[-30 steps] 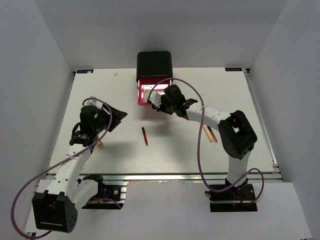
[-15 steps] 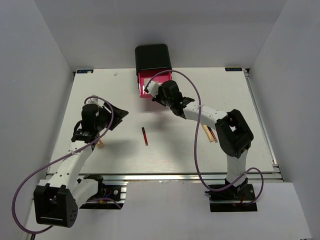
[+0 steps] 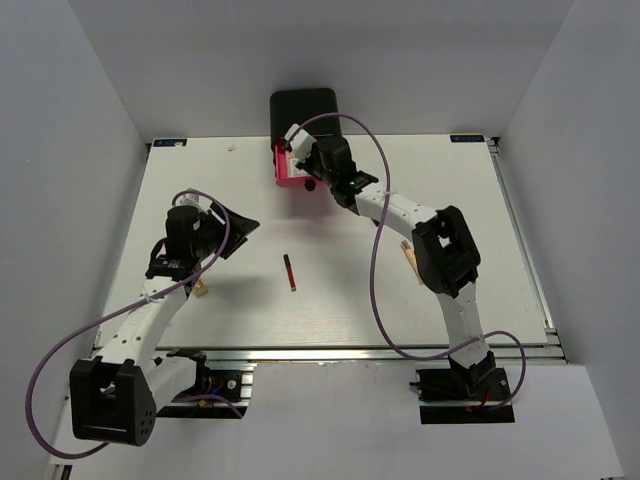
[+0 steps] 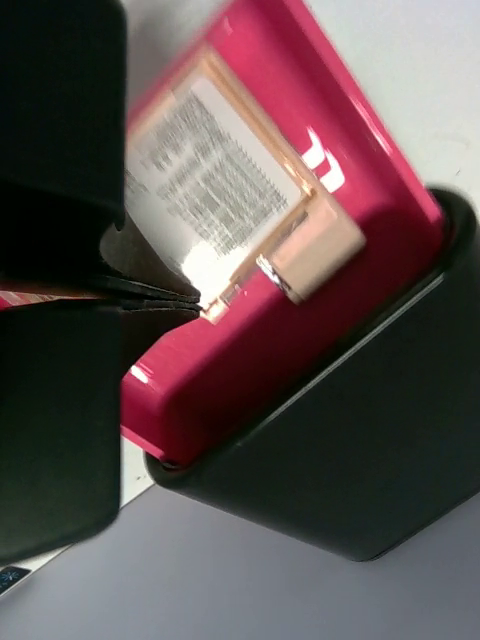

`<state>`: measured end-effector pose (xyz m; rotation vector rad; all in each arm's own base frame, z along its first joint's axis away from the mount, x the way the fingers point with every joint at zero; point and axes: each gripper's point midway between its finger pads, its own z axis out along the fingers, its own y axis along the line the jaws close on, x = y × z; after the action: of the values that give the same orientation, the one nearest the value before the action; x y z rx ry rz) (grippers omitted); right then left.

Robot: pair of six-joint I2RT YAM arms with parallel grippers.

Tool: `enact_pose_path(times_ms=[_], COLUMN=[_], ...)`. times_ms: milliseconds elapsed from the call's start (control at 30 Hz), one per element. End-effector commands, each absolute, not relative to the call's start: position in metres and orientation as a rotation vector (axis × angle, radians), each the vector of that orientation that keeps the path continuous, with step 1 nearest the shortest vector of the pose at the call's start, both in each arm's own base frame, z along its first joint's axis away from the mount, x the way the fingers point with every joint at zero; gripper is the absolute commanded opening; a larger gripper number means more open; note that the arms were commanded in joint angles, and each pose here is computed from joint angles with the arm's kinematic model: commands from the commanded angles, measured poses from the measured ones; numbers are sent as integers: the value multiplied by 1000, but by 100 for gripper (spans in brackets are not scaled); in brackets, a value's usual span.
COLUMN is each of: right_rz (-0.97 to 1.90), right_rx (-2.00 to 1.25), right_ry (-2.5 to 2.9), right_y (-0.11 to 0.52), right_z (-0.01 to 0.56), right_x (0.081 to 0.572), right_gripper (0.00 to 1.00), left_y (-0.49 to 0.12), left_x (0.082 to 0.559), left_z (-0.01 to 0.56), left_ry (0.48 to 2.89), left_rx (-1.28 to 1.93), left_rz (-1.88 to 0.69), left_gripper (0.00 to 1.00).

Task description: Organize the makeup

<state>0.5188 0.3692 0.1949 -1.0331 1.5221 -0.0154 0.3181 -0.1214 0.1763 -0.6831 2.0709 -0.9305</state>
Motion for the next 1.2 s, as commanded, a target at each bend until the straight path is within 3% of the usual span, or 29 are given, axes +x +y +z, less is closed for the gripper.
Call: enact_pose_path(times_ms=[0, 133, 233, 400, 467, 533, 667, 867, 1167], right_rz=[-61, 30, 199, 381, 507, 571, 659, 609, 303], right_rx=[-919, -893, -979, -1165, -1350, -1541, -1776, -1846, -1575], right_ry=[1485, 1483, 1330, 1187, 1133, 1131, 1157, 1350, 1513], right_y=[363, 360, 359, 368, 372, 369, 365, 360, 365], right_z=[222, 241, 289, 302, 288, 257, 205, 154, 146], right_x=[555, 564, 526, 472, 441, 418, 393, 412, 481], right_gripper=[0, 0, 0, 0, 3, 0, 0, 0, 0], left_y=[-125, -125, -125, -129, -130, -132, -134, -134, -133], left_x=[323, 326, 327, 329, 331, 335, 338, 338, 337], left_z=[188, 191, 193, 185, 185, 187, 188, 185, 183], left_ry=[2033, 2035, 2029, 2027, 2023, 2024, 2030, 2036, 2035], left_rx=[-643, -637, -630, -637, -638, -627, -610, -613, -628], left_rz=[-962, -961, -958, -990, -1004, -1013, -1016, -1018, -1010], left_gripper=[69, 69, 69, 60, 55, 48, 44, 45, 48])
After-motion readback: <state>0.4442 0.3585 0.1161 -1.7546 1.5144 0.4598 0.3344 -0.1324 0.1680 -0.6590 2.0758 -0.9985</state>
